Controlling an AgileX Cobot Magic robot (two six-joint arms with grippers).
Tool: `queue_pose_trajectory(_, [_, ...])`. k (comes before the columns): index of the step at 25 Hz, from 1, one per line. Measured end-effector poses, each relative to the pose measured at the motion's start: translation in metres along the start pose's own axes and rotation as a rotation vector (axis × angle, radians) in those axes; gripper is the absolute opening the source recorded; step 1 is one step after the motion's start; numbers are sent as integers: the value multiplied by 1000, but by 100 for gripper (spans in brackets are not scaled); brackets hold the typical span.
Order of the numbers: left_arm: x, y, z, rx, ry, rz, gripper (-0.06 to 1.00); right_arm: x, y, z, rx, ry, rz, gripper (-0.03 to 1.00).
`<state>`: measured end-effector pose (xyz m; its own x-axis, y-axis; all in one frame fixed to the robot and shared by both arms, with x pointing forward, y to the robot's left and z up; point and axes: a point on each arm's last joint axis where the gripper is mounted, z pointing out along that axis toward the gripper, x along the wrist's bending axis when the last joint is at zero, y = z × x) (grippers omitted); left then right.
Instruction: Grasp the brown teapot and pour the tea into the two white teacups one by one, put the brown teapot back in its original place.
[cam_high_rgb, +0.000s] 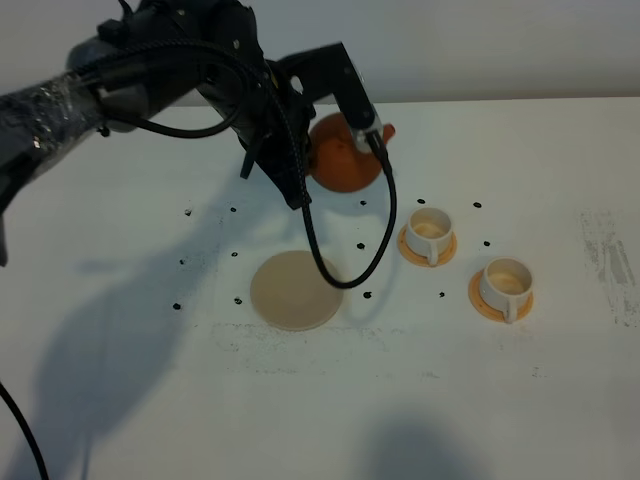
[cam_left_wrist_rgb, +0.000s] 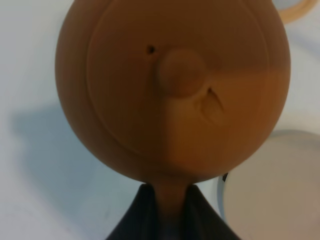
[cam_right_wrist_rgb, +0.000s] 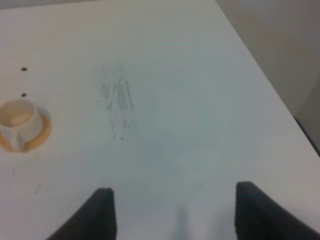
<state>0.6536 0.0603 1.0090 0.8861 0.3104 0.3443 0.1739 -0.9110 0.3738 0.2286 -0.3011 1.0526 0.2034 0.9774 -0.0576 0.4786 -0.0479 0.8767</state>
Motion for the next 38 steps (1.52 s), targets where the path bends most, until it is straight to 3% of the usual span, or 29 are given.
queue_pose_trajectory(17, [3, 3, 25, -59, 62, 232, 10, 0, 0, 0, 0, 0, 0, 51])
queue_pose_trajectory(26, [-3, -3, 46, -36, 30, 249, 10, 0, 0, 0, 0, 0, 0, 51])
queue_pose_trajectory(38, [-9, 4, 64, -73, 74, 356, 10, 0, 0, 0, 0, 0, 0, 51])
